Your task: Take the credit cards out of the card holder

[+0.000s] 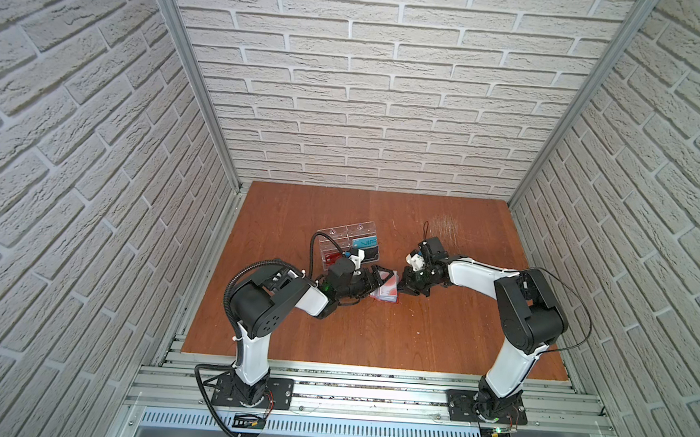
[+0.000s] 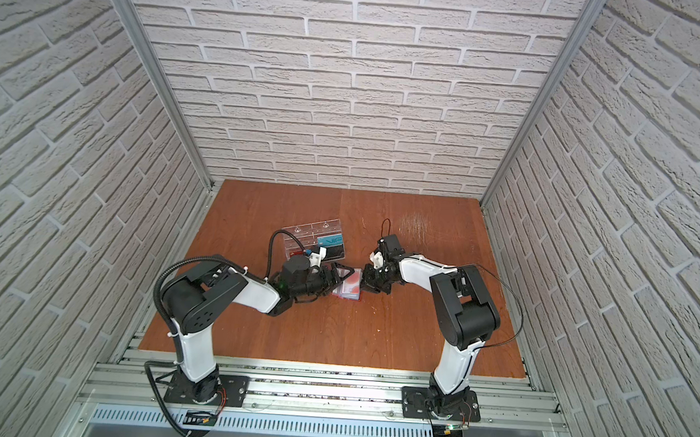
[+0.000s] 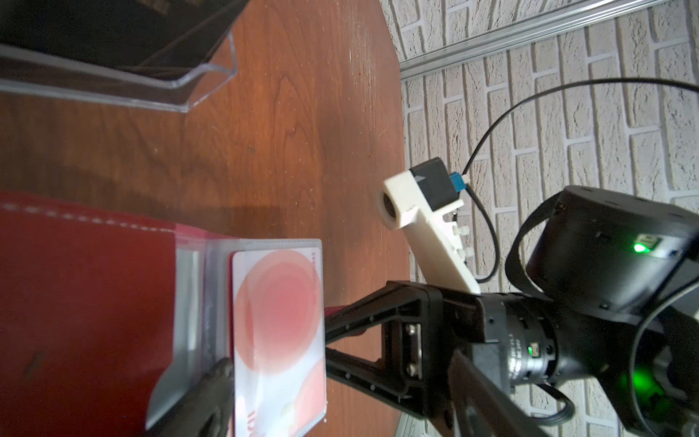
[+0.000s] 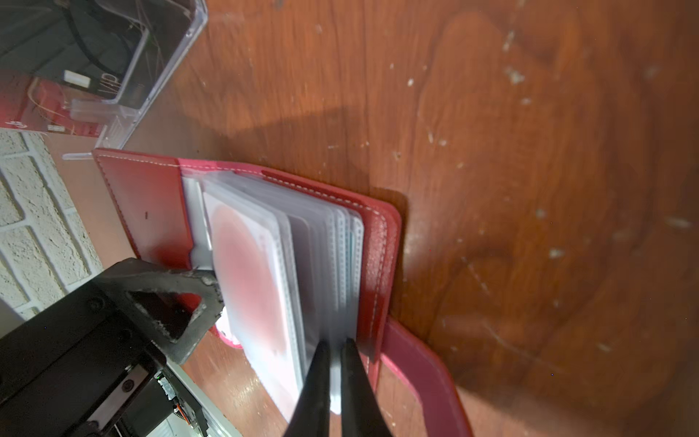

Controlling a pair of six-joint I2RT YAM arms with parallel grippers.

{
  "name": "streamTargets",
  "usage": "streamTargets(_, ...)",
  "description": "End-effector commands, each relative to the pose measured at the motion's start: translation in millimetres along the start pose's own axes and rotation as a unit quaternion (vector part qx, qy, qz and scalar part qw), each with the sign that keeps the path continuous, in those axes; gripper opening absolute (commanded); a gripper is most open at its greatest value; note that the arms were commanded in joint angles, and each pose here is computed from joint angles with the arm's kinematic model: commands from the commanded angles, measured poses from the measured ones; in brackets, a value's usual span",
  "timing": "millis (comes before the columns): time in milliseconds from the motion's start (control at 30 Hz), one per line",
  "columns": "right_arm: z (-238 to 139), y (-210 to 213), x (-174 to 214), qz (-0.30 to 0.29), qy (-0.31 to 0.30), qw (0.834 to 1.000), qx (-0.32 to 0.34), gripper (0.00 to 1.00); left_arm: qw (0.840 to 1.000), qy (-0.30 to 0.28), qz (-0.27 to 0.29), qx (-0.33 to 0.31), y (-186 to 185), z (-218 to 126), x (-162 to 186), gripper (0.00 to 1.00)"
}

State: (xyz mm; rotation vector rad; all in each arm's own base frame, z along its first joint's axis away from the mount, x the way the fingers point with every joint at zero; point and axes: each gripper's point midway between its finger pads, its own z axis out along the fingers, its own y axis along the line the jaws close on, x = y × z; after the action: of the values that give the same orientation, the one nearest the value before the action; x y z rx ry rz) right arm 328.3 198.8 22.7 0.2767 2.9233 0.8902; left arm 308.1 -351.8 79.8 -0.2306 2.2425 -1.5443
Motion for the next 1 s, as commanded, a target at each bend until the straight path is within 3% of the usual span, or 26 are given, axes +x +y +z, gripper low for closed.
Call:
streamTargets(0, 27.4, -30.0, -5.3, -0.005, -0.013, 0.998, 0.053, 0.09, 0.992, 0.043, 0.04, 0.114, -56.6, 1.2, 24.6, 0.87)
streamTargets(967, 24.3, -30.2, -4.2, -0.016, -0.009, 0.998, 0.054, 0.09, 0.986, 0.046, 0.062, 0.144, -73.8, -7.5, 33.5, 0.85)
